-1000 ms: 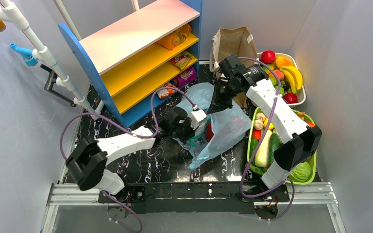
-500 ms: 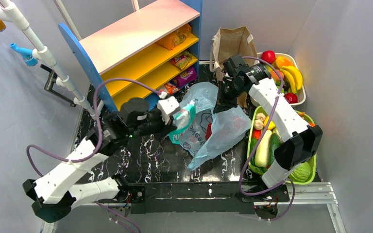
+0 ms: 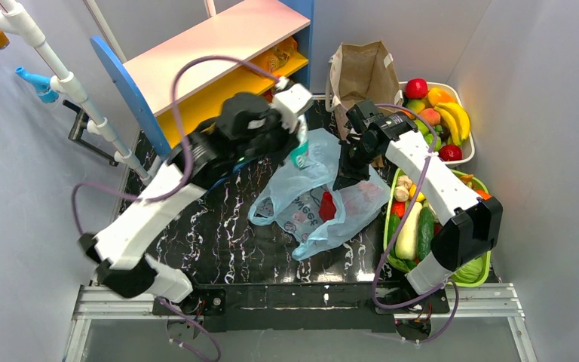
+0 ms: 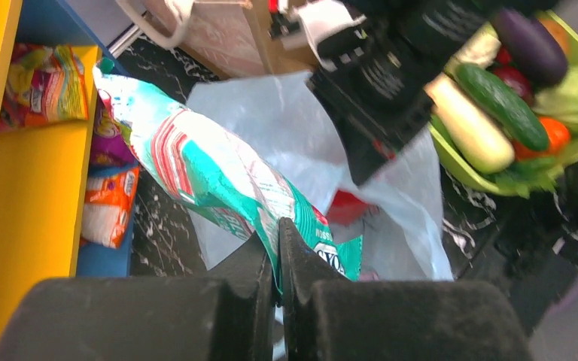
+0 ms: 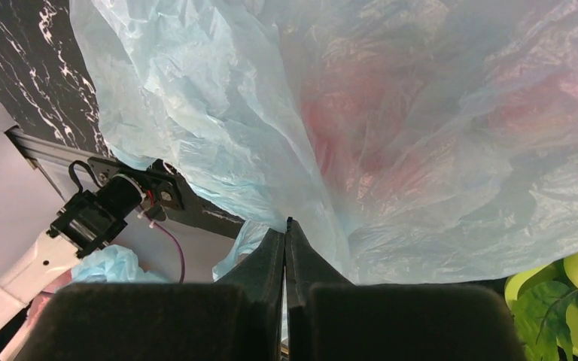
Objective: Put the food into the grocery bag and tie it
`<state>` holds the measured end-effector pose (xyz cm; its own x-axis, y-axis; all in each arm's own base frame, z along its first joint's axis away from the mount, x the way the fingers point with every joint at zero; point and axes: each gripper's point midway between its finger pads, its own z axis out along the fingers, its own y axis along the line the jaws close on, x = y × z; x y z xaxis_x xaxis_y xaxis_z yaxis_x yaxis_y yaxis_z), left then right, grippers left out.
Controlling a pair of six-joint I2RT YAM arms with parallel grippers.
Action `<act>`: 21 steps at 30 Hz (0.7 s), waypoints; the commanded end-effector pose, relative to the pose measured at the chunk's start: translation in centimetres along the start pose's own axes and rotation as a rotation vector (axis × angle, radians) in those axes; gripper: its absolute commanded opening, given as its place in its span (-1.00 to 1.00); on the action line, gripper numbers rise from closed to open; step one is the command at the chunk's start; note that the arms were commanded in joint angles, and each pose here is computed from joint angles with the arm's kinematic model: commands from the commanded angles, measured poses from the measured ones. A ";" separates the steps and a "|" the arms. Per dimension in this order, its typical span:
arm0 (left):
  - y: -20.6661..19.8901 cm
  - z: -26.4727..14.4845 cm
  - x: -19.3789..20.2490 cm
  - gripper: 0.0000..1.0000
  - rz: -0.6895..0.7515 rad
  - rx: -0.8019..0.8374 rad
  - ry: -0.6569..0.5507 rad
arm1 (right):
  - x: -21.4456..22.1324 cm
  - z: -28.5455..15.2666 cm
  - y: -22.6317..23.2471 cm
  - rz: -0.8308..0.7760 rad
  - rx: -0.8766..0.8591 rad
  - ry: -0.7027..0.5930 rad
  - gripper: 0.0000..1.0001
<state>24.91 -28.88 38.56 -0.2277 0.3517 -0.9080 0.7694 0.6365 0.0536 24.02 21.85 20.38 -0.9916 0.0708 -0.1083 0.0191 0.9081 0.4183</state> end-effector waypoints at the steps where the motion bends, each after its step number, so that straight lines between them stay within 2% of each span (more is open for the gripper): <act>1: 2.0 4.9 -5.4 -1.00 -0.006 -0.065 -0.105 | 0.4 -1.2 0.6 0.003 -0.053 -0.042 -0.97; 6: 3.8 11.8 -8.5 -1.00 -0.144 -0.078 -0.175 | 1.2 -1.2 -0.3 0.006 -0.030 -0.039 -0.97; 13: 5.6 18.8 -13.0 -1.00 -0.168 -0.076 -0.368 | 1.9 -1.8 -1.2 -0.013 0.000 -0.051 -0.97; 16: 7.4 20.4 -14.2 -1.00 -0.226 -0.093 -0.441 | 2.1 -2.0 -1.7 -0.022 0.014 -0.056 -0.97; 21: 8.5 21.6 -16.3 -1.00 -0.233 -0.094 -0.601 | 2.5 -2.1 -2.0 -0.036 0.019 -0.056 -0.97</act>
<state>47.26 -44.71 35.74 -0.1971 0.0043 -0.9804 0.6608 0.7393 -0.1296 21.97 20.16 20.97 -0.9845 0.0801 -0.1563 0.0085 0.9105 0.4134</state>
